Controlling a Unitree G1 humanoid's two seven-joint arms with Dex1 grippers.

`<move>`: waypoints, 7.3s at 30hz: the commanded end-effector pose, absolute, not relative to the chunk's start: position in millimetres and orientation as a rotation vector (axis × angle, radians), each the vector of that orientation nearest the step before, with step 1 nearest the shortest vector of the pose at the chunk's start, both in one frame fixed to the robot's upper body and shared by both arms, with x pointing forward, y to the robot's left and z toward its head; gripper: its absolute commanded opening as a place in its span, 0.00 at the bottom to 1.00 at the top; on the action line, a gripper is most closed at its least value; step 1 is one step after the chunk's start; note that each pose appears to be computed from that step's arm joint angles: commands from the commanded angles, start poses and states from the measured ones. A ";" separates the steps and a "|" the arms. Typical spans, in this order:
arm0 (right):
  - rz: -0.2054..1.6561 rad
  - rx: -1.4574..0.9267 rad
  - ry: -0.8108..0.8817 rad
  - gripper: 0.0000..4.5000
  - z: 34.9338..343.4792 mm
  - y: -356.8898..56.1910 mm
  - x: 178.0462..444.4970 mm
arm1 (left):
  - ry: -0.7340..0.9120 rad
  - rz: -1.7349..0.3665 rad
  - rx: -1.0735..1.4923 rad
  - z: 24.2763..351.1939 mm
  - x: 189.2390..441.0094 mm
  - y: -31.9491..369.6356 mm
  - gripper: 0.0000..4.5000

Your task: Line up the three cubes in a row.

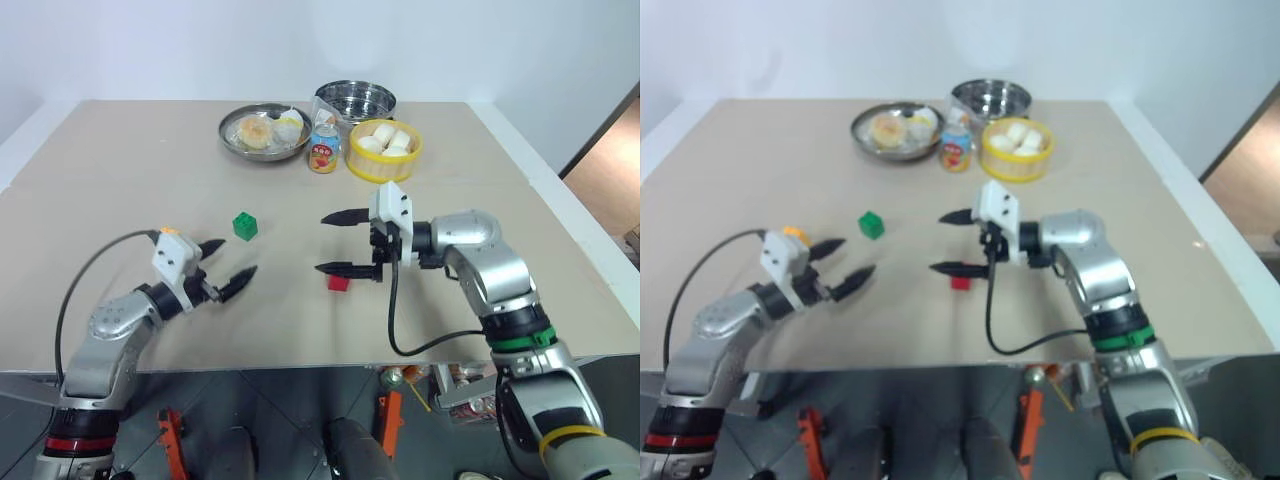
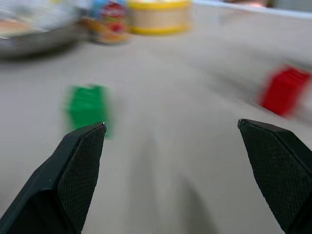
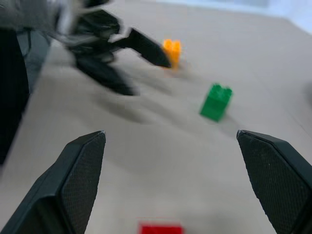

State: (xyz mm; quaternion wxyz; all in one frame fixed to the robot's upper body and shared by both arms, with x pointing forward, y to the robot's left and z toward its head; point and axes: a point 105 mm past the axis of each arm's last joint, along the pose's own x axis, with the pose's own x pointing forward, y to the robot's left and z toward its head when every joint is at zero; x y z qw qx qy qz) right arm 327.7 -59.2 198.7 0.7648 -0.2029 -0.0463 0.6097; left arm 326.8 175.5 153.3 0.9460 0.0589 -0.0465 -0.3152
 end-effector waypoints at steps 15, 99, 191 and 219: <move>1.161 -0.431 -0.241 0.99 209.4 -49.5 321.8 | -0.039 -0.582 0.218 169.0 399.3 180.4 1.00; 1.196 -0.380 -0.059 1.00 182.8 -94.6 284.3 | 0.071 -1.396 0.538 131.2 361.1 101.3 0.75; 1.196 -0.373 -0.068 1.00 187.2 -98.7 289.7 | 0.132 -1.237 0.446 124.9 330.9 172.4 0.90; 1.015 -0.292 -0.103 1.00 193.8 -113.0 272.7 | -0.113 -0.999 0.207 172.4 275.0 100.8 1.00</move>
